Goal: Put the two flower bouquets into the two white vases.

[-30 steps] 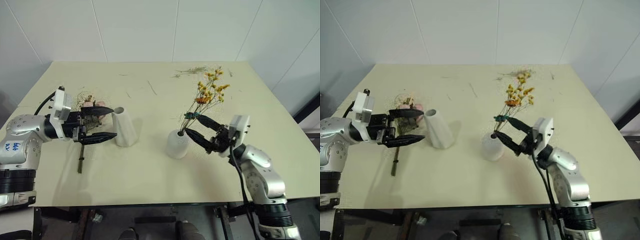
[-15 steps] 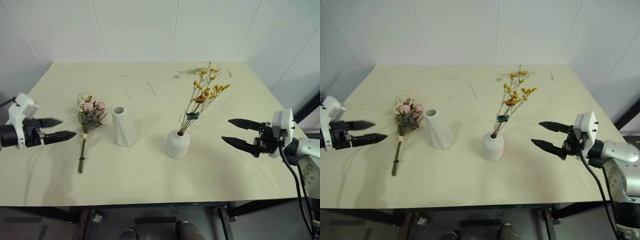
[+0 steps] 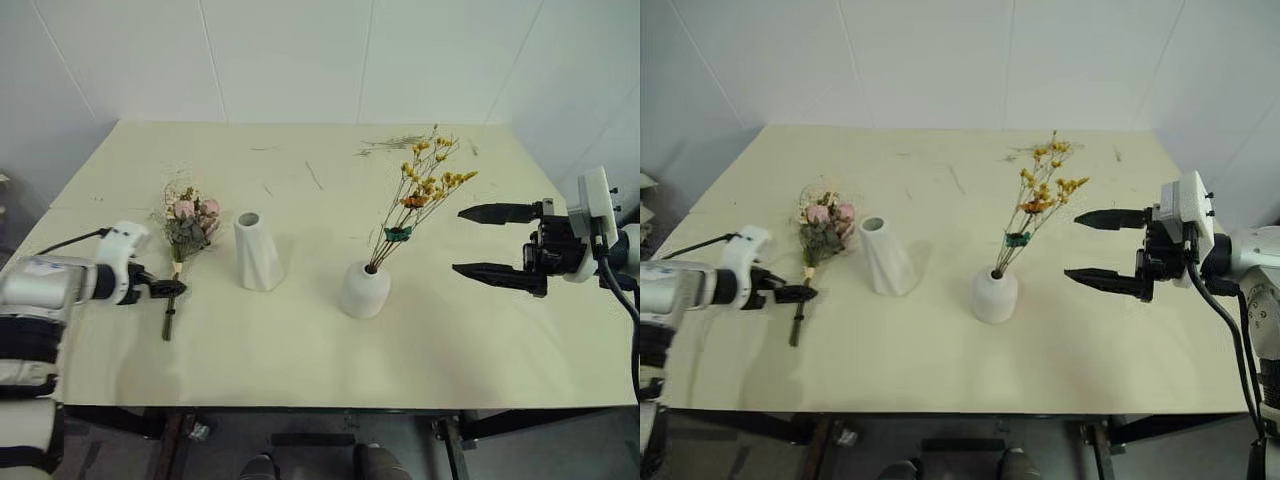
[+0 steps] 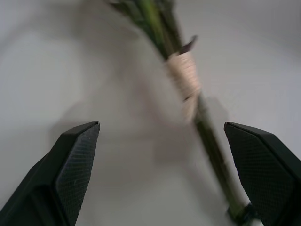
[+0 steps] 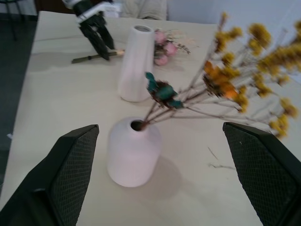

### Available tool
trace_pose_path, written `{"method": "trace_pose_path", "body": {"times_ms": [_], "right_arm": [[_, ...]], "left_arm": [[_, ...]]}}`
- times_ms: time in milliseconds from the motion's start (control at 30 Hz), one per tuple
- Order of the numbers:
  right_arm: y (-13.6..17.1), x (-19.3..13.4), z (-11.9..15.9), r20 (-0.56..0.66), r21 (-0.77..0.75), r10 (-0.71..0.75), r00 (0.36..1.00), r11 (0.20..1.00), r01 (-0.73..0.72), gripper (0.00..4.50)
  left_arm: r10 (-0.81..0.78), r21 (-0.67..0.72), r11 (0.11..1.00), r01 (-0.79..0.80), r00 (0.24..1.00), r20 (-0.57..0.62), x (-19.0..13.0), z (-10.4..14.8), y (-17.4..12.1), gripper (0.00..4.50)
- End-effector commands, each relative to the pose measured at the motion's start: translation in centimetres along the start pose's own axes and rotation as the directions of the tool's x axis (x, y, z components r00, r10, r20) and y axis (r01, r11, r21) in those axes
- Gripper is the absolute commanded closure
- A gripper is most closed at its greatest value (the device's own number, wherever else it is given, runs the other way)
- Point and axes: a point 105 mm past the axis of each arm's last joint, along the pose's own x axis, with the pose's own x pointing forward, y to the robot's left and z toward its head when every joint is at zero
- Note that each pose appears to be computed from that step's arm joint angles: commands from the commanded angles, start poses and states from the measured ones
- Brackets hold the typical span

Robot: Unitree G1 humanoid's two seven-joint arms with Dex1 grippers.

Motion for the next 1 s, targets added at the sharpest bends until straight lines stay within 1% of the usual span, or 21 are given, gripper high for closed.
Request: {"method": "trace_pose_path", "body": {"times_ms": [33,100,200,300,400,500,733,900,933,1000], "right_arm": [[0.2,-0.8,1.2,0.005,-0.045,-0.010,1.000,0.999,0.010,0.02],[0.3,-1.4,0.8,-0.007,-0.044,-0.030,1.000,0.999,0.030,0.02],[0.4,-1.6,0.5,-0.013,-0.046,-0.044,0.999,0.998,0.044,0.02],[0.7,-1.7,0.4,-0.016,-0.051,-0.053,0.998,0.997,0.052,0.02],[0.9,-1.5,0.4,-0.008,-0.054,-0.052,0.999,0.997,0.052,0.02],[1.0,-1.3,0.5,0.001,-0.058,-0.051,0.999,0.997,0.051,0.00],[1.9,-1.1,0.9,0.011,-0.061,-0.013,1.000,0.998,0.014,0.00],[2.1,-0.8,1.3,0.024,-0.073,-0.004,1.000,0.997,0.006,0.00],[2.1,-0.7,1.5,0.029,-0.076,-0.001,1.000,0.997,0.004,0.00],[2.2,-0.5,1.9,0.037,-0.081,0.008,0.999,0.997,-0.005,0.00]], "left_arm": [[-0.023,0.011,1.000,0.023,1.000,0.007,0.6,1.2,-0.8,0.00],[-0.035,0.024,0.999,0.035,0.999,-0.003,0.9,1.9,-1.4,0.00],[-0.030,0.032,0.999,0.030,0.999,-0.020,1.1,2.2,-1.4,0.00],[-0.027,0.015,1.000,0.028,0.999,-0.045,2.0,2.4,-1.5,0.00],[-0.012,0.014,1.000,0.013,0.996,-0.090,2.8,2.0,-1.5,0.00],[-0.006,0.025,1.000,0.009,0.993,-0.117,3.2,1.8,-1.3,0.54],[-0.013,0.029,0.999,0.016,0.993,-0.121,3.1,2.2,-1.1,2.65],[-0.017,0.009,1.000,0.018,0.991,-0.133,2.6,1.6,-0.8,4.13],[-0.016,0.005,1.000,0.017,0.991,-0.134,2.5,1.5,-0.7,4.36],[-0.011,-0.005,1.000,0.011,0.991,-0.136,2.3,1.2,-0.5,4.40]]}}
